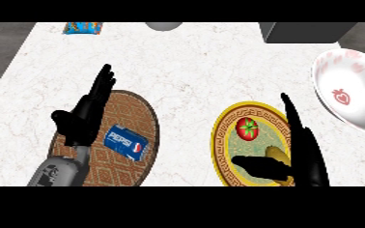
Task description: Pick the tomato from the plate and place it in the bowl
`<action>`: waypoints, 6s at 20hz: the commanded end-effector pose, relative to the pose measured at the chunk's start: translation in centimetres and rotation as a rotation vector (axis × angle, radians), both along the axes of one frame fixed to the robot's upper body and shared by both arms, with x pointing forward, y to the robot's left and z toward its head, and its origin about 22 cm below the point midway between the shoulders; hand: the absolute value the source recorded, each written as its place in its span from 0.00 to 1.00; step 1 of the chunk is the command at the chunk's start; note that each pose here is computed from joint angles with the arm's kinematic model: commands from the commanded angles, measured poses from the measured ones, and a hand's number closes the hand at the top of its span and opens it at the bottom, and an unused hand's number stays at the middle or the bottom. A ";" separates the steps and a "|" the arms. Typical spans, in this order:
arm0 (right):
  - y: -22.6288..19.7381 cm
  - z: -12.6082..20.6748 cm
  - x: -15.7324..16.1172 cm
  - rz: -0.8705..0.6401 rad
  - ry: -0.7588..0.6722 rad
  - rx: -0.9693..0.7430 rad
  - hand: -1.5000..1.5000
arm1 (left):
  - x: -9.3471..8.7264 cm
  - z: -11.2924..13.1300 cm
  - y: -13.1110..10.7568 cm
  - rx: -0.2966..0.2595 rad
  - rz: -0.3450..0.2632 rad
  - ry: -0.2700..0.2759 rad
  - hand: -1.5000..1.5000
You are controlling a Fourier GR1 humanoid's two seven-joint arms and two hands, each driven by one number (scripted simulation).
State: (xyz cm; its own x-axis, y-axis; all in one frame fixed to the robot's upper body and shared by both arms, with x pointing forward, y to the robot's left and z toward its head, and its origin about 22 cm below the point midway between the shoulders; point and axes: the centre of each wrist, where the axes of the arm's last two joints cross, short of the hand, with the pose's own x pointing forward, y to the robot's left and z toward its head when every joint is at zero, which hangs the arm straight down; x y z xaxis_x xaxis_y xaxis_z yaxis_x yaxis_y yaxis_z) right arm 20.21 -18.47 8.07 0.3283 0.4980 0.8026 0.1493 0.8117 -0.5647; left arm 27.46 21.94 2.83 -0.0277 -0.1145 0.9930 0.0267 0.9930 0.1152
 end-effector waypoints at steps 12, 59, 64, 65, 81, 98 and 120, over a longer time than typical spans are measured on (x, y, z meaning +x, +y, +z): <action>0.7 -2.2 -1.5 0.033 -0.106 0.148 0.00 | -0.8 -0.8 0.1 -0.004 0.002 0.007 0.50; 1.5 -14.4 3.3 0.218 0.007 0.022 1.00 | -0.2 -0.6 0.3 0.009 0.006 -0.004 0.50; -3.6 -10.7 1.0 0.475 -0.035 0.044 1.00 | -0.1 0.4 0.4 -0.001 -0.001 0.011 0.50; -4.6 -10.1 0.5 0.539 -0.047 0.058 1.00 | 0.2 -0.1 -0.3 -0.029 0.020 0.018 0.50; -10.9 4.9 -8.2 0.642 -0.599 -0.053 1.00 | -0.3 0.5 0.2 0.009 0.026 0.002 0.50; -14.3 17.8 -1.5 0.325 -0.571 -0.192 1.00 | 0.3 -0.6 -0.4 -0.019 -0.013 0.007 0.50; -25.8 9.2 11.0 0.135 -0.353 -0.579 1.00 | 0.0 0.2 1.4 0.004 -0.033 -0.007 0.50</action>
